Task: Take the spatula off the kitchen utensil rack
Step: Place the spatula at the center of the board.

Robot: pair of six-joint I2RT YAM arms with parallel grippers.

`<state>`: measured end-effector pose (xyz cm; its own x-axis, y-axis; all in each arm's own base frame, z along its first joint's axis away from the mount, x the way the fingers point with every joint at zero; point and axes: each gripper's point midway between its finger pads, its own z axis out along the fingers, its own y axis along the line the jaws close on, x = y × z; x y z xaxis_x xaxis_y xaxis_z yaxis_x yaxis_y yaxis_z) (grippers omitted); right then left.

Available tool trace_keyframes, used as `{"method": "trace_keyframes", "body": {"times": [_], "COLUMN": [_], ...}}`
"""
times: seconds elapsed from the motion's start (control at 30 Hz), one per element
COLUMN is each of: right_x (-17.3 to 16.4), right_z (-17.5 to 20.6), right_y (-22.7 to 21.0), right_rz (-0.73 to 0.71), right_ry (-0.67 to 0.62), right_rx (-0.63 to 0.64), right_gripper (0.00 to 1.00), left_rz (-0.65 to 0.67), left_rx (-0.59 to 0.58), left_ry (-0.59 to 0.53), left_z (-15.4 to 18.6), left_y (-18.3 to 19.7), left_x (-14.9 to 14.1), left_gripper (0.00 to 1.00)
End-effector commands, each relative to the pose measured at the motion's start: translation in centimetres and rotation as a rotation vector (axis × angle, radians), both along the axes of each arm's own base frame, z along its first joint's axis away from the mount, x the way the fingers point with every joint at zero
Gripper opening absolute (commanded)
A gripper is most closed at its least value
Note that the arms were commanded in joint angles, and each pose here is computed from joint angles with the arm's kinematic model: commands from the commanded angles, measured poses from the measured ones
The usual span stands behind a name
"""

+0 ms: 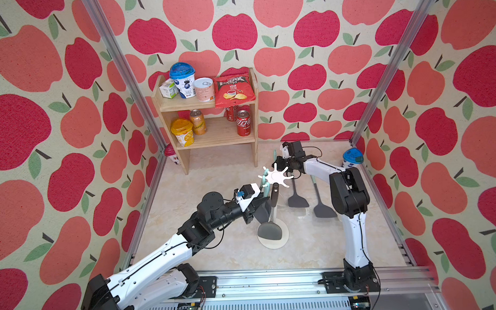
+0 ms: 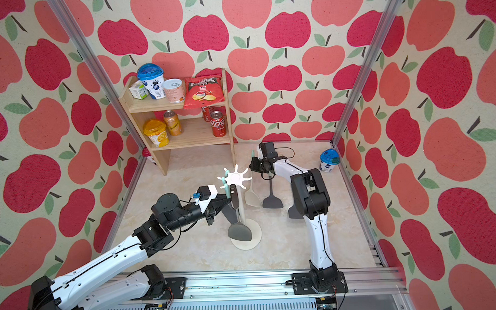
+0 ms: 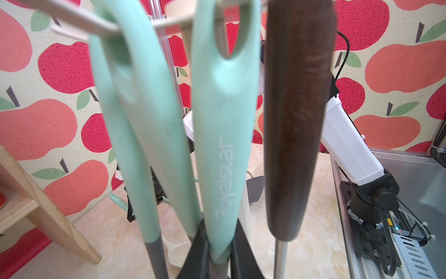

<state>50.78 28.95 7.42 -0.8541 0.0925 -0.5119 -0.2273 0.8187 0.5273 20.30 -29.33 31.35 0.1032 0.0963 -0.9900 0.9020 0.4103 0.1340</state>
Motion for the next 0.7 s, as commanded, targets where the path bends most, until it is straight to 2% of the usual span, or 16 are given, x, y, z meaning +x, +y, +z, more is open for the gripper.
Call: {"method": "trace_keyframes", "body": {"times": [0.0,0.3,0.67], "right_x": [0.8,1.2,1.3], "right_z": [-1.2,-2.7,-3.8], "right_y": [-0.6,-1.3,-2.1], "right_rz": [-0.023,-0.075,-0.104], "right_ry": [0.009,0.027,0.042], "right_rx": [-0.03,-0.059,-0.097], "right_gripper": [0.0,0.01,0.08], "left_rz": [0.047,0.042,0.044], "left_rx": [0.138,0.139,0.135], "left_ry": [0.108,0.108,0.116], "left_z": [-5.1,-4.9,-5.1], "left_y": [0.4,0.1,0.3], "left_x": [0.9,1.1,1.0], "left_gripper": [0.0,0.0,0.0]}}
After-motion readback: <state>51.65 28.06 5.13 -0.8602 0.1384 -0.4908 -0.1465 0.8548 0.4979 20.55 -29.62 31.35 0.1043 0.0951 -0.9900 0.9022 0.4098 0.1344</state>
